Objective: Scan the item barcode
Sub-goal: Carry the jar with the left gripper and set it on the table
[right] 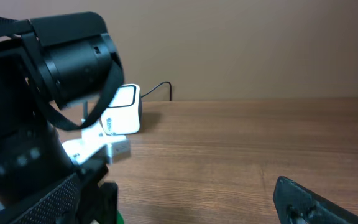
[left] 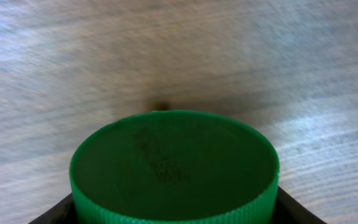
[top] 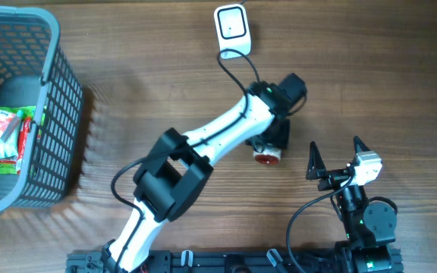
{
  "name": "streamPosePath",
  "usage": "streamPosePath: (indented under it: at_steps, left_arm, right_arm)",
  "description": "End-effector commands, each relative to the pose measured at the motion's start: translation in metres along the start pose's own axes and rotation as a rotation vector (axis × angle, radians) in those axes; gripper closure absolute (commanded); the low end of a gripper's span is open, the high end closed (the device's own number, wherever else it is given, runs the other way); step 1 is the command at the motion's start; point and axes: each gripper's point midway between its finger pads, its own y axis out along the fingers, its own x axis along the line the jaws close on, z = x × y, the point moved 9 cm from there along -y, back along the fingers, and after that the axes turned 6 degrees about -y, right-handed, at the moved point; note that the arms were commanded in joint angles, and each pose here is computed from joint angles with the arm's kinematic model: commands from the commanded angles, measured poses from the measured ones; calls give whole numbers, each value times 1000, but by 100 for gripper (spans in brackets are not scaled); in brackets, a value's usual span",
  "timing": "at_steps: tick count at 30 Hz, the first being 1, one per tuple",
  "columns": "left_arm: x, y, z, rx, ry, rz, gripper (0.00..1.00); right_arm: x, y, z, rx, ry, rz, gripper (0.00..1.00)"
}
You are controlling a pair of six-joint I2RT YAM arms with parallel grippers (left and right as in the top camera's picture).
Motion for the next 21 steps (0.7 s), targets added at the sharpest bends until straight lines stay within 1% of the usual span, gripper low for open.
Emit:
streamPosePath:
  at_steps: [1, 5, 9, 13, 15, 16, 17, 19, 20, 21]
  left_arm:
    - [-9, -4, 6, -32, -27, -10, 74]
    - [-11, 1, 11, -65, -28, -53, 75]
    - [-5, 12, 14, -64, -73, -72, 76]
    - [-9, 18, 16, -44, -73, -21, 76]
    - [-11, 18, 16, -31, -72, 5, 71]
    - [-11, 18, 16, -29, -72, 7, 67]
    - [-11, 18, 16, -28, -72, 6, 58]
    - [-11, 18, 17, -25, -72, 2, 41]
    - [-11, 18, 17, -26, -72, 3, 36]
    - [-11, 18, 17, -26, -72, 3, 33]
  right_arm:
    - [0, 0, -1, -6, -7, 0, 0]
    - [0, 0, -1, -6, -7, 0, 0]
    - [0, 0, -1, -6, -6, 0, 0]
    - [0, 0, -1, -6, -6, 0, 0]
    - [0, 0, -1, -6, -7, 0, 0]
    - [0, 0, -1, -6, -6, 0, 0]
    - [0, 0, -1, -6, -6, 0, 0]
    - [0, 0, -1, -6, -6, 0, 0]
    - [0, 0, -1, -6, -7, 0, 0]
    - [0, 0, -1, -6, -6, 0, 1]
